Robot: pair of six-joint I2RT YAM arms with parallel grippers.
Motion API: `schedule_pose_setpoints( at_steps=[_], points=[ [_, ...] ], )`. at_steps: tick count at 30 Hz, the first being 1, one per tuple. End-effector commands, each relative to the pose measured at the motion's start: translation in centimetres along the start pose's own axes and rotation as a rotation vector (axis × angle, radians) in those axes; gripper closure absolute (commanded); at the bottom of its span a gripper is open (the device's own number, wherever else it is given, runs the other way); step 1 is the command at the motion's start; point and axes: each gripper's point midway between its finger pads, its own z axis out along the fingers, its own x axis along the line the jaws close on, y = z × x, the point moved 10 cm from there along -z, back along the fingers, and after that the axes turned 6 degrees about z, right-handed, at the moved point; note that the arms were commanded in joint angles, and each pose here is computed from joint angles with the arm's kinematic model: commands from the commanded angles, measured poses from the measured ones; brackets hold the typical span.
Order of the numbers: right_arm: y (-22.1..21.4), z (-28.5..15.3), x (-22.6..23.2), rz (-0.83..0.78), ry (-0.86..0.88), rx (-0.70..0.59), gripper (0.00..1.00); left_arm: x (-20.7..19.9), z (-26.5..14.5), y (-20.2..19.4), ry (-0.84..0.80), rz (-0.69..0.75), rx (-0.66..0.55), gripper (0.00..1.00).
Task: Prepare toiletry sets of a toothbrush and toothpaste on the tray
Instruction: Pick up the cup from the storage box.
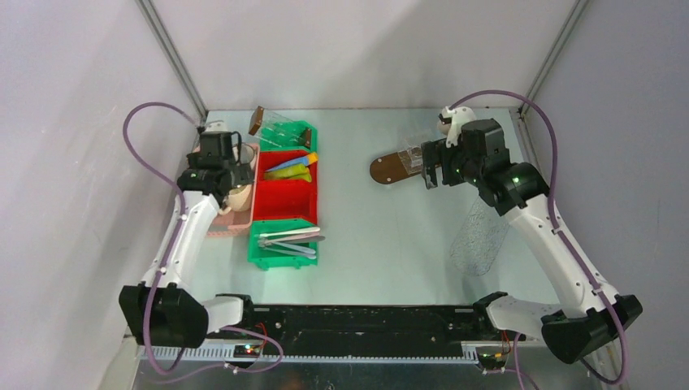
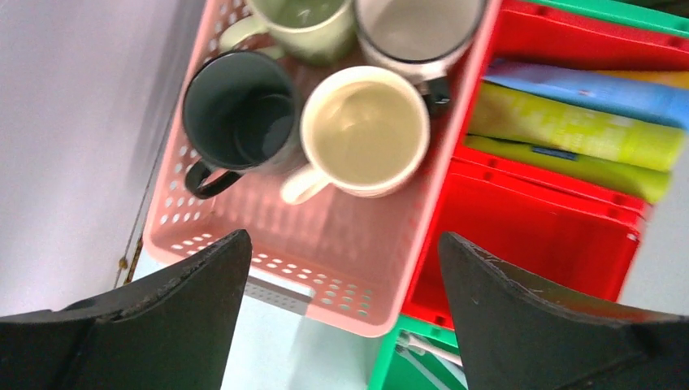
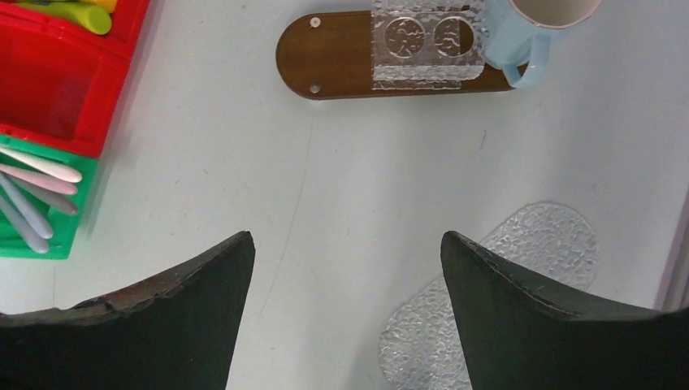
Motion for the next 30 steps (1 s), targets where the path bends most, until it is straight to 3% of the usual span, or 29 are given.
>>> schedule_pose_setpoints(
  at_steps=[1,13,21,30],
  points=[
    [0.1,-0.9,0.8,0.018,0.074,-0.063,0.12,2.4,1.0,0.7,0.053,-0.061,0.047,0.10],
    [-0.8,-1.7,1.9,-0.043,0.100,-0.099,0.09,8.7,5.6,0.5,0.188,-0.200,0.209,0.26],
    [-1.3,-1.1,2.4,-0.068,0.100,-0.091,0.08,10.3,8.2,0.3,0.218,-0.230,0.282,0.30],
    [-1.6,0.6,2.9,-0.071,0.106,-0.035,0.08,10.6,10.7,-1.0,0.205,-0.269,0.318,0.46]
  ],
)
